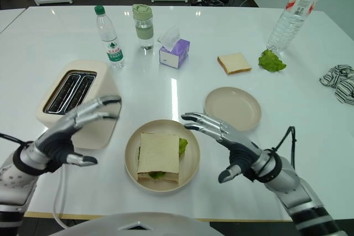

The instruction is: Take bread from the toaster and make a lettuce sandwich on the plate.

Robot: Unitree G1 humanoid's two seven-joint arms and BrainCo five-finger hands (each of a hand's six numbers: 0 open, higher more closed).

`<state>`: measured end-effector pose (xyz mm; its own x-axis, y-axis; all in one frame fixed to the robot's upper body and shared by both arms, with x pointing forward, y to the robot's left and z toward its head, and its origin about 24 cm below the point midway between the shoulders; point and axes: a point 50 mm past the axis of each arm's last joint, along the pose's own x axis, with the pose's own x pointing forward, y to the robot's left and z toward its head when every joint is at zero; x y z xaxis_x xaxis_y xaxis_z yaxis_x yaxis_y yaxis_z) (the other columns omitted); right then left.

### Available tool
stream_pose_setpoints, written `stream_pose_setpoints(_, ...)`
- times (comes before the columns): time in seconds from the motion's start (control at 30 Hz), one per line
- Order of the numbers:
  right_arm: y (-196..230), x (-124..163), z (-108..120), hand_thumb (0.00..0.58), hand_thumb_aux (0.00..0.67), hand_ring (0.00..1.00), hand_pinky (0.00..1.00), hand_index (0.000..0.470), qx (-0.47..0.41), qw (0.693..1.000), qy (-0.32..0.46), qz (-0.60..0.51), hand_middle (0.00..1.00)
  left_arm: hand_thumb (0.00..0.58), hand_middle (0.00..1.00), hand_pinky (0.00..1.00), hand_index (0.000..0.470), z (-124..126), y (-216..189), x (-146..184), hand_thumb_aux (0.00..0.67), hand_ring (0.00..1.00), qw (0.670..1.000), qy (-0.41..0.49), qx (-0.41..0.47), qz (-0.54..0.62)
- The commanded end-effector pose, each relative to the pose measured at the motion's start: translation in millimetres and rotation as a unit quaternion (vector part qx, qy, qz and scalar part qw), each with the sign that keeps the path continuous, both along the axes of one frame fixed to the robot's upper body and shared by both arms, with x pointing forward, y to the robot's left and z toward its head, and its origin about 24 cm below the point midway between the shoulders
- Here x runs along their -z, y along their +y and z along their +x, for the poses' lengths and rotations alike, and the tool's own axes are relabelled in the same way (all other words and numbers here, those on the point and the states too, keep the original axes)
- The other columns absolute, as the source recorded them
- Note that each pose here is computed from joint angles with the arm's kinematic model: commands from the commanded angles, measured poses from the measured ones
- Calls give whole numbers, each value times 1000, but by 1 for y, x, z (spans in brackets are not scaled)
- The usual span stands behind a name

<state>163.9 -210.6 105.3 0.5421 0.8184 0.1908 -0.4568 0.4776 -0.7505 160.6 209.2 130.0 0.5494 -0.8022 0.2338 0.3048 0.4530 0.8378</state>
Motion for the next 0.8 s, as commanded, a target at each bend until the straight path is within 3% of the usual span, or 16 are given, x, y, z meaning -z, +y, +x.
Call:
stream_pose_setpoints(0.03, -15, 9, -12, 580, 670, 1000, 1000, 470, -23, 993, 93, -63, 1000, 580, 1000, 1000, 470, -17, 5, 24, 670, 1000, 993, 69, 38, 89)
stream_pose_setpoints(0.17, -21, 34, -22, 580, 670, 1000, 1000, 470, -70, 965, 198, -158, 1000, 580, 1000, 1000, 470, -28, 8, 63, 670, 1000, 967, 196, 75, 145)
stream_pose_setpoints(0.3, -17, 53, -26, 580, 670, 1000, 1000, 470, -95, 946, 248, -187, 1000, 580, 1000, 1000, 470, -34, 7, 87, 670, 1000, 944, 298, 88, 106)
stream_pose_setpoints(0.5, 1, 75, -26, 580, 670, 1000, 1000, 470, -105, 945, 244, -192, 1000, 580, 1000, 1000, 470, -22, -15, 114, 670, 1000, 951, 288, 69, 89)
stream_pose_setpoints(0.8, 17, 91, -26, 580, 670, 1000, 1000, 470, -105, 946, 231, -200, 1000, 580, 1000, 1000, 470, -20, -22, 125, 670, 1000, 950, 276, 74, 127)
